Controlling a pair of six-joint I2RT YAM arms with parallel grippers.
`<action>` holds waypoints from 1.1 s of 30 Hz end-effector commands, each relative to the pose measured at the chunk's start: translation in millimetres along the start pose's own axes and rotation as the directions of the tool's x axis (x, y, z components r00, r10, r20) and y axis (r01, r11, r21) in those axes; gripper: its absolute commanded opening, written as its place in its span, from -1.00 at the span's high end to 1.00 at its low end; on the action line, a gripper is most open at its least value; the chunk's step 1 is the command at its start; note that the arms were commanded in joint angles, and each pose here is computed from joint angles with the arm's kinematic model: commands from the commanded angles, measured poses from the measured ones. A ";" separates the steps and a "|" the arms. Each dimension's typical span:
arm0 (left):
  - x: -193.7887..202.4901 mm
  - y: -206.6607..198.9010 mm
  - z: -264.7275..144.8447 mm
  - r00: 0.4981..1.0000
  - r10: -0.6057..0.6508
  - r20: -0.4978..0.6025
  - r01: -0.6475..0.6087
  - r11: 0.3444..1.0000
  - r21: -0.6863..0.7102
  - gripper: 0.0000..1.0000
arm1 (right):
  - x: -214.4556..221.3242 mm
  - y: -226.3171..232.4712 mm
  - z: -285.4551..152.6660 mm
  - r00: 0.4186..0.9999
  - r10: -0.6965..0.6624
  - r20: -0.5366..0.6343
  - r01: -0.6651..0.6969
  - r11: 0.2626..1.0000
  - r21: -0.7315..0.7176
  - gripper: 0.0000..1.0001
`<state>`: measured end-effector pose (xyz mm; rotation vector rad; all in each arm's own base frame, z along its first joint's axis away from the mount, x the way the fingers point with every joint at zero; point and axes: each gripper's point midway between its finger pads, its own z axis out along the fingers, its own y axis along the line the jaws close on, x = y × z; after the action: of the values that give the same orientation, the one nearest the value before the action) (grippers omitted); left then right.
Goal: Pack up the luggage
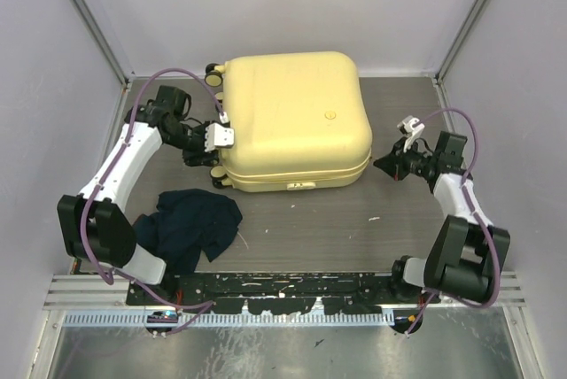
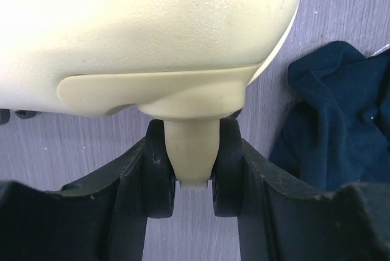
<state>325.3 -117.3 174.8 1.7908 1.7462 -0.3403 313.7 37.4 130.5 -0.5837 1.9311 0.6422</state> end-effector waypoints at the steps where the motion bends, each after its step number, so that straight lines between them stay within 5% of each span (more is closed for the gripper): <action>1: 62.7 3.2 -19.7 0.970 0.060 -0.236 -0.056 0.998 0.021 1.00 | -56.5 -50.3 -5.2 0.969 -0.235 0.073 0.229 0.970 0.075 0.98; 6: 70.3 -1.3 -16.6 0.963 0.124 -0.240 -0.113 0.992 0.057 1.00 | -70.0 -65.1 16.0 0.958 -0.269 0.095 0.270 0.963 0.002 0.99; 17: 57.7 12.2 -22.3 0.988 0.048 -0.145 -0.043 0.998 0.035 0.96 | -77.3 -50.8 76.4 0.937 -0.332 0.107 0.345 0.925 -0.156 0.98; 18: 49.9 12.7 -25.9 0.992 0.027 -0.120 -0.025 0.999 0.021 0.78 | -76.3 -43.6 80.2 0.939 -0.326 0.109 0.341 0.924 -0.176 0.98; 21: 20.2 14.3 -38.6 0.998 -0.059 -0.019 0.058 0.998 -0.019 -0.20 | -71.4 -24.0 84.1 0.945 -0.307 0.109 0.324 0.921 -0.217 0.99; 25: -15.8 12.0 -58.6 0.969 -0.224 0.105 0.231 0.971 -0.056 -0.61 | -62.3 -0.8 85.2 0.952 -0.286 0.110 0.305 0.921 -0.244 0.98; 29: -49.2 5.7 -72.4 0.874 -0.424 0.237 0.435 0.900 0.004 -0.80 | -54.5 11.7 87.4 0.957 -0.274 0.098 0.291 0.922 -0.254 0.99; 33: -73.4 44.3 -74.7 0.594 -0.706 0.386 0.736 0.670 0.094 -0.89 | -49.6 21.6 87.3 0.962 -0.255 0.092 0.271 0.928 -0.257 0.99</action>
<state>324.0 -105.6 238.6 1.2681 1.9991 -0.5939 401.8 75.1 132.4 -0.9132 1.7606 0.5946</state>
